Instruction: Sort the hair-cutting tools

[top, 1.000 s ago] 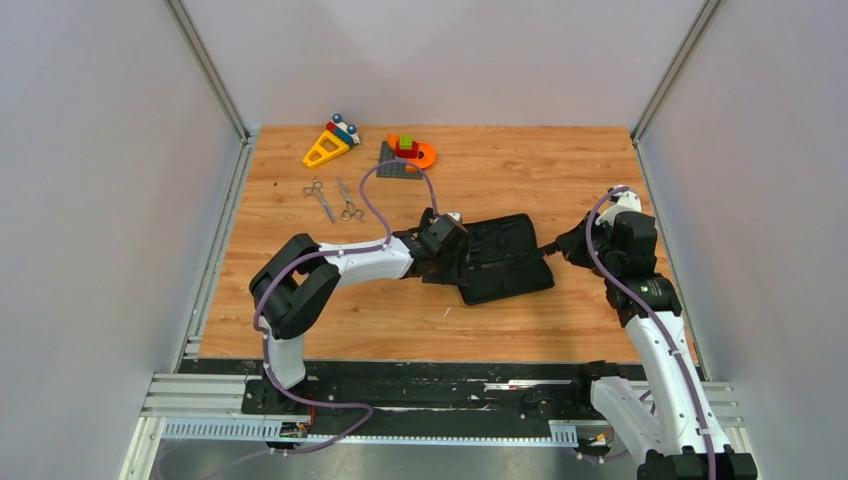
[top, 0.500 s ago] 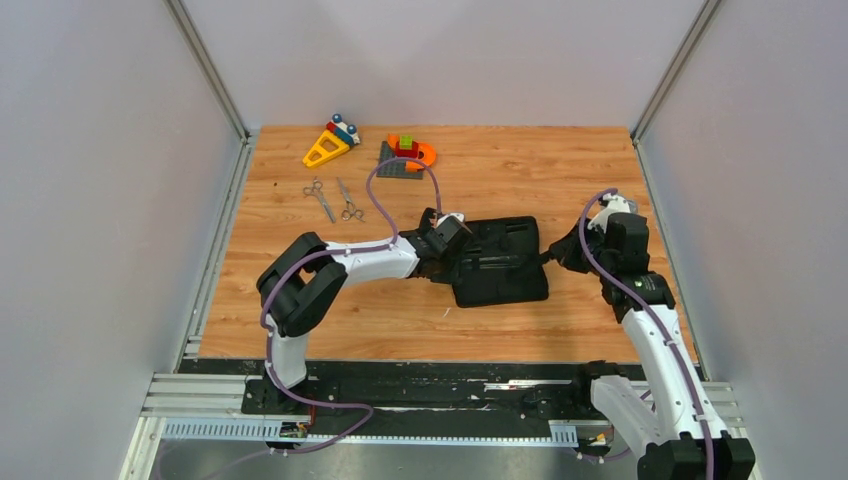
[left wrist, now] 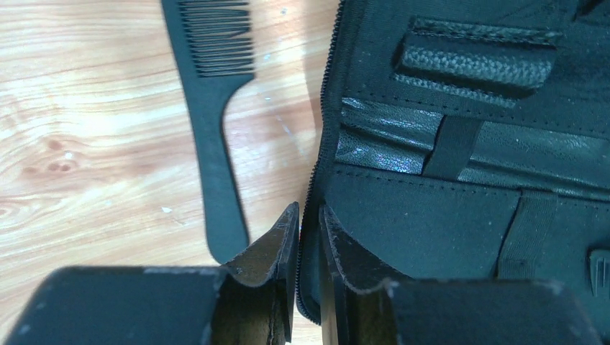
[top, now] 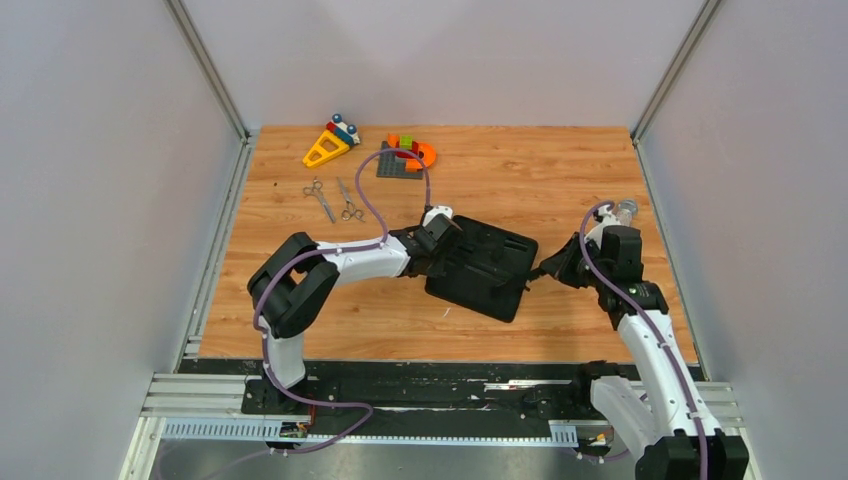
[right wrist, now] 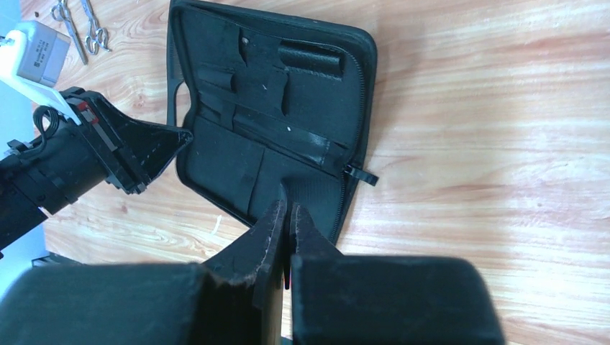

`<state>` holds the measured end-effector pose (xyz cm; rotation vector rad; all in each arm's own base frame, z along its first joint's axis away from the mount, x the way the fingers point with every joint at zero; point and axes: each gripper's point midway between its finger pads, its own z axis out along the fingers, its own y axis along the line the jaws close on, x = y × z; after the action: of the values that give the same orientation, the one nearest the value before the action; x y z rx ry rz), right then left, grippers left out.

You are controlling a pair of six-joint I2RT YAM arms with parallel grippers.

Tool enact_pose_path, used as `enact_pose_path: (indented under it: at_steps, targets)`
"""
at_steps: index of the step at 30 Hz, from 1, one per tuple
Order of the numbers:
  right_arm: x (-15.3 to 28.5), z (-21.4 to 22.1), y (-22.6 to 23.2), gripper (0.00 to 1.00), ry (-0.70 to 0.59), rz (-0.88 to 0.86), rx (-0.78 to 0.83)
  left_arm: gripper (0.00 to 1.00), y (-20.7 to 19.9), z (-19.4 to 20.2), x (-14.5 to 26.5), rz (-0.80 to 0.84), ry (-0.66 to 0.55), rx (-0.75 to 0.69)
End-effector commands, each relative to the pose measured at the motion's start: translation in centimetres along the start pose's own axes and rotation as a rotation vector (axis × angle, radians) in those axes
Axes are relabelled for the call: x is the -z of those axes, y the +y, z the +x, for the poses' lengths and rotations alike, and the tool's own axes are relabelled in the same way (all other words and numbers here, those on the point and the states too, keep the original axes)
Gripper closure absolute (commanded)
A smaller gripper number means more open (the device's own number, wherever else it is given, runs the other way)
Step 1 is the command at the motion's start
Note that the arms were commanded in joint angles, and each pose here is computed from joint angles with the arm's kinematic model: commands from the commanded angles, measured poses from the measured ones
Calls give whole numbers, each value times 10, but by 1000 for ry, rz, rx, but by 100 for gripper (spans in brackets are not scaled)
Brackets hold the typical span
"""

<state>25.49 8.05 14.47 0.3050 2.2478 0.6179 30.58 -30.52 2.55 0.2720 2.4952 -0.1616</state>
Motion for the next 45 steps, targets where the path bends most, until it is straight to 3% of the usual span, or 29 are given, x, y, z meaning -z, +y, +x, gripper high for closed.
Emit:
enact_pose_path:
  at_steps: [1, 9, 19, 26, 41, 45]
  targets:
    - [-1, 9, 6, 100, 9, -43, -76, 78, 54, 33, -2, -157, 90, -79]
    - [-9, 40, 4, 100, 67, -73, -268, 81, 42, 48, 3, -79, 138, -8]
    - [-17, 50, -26, 100, -99, -5, -420, 83, 30, 59, 15, 4, 171, 65]
    - [-17, 52, -31, 100, -188, -55, -392, 83, 30, 63, 21, 28, 183, 59]
    - [-37, 89, -15, 93, -15, -162, -387, 83, 18, 65, 28, 112, 195, 71]
    - [-41, 101, -19, 84, 20, -136, -389, 83, 16, 69, 26, 120, 205, 77]
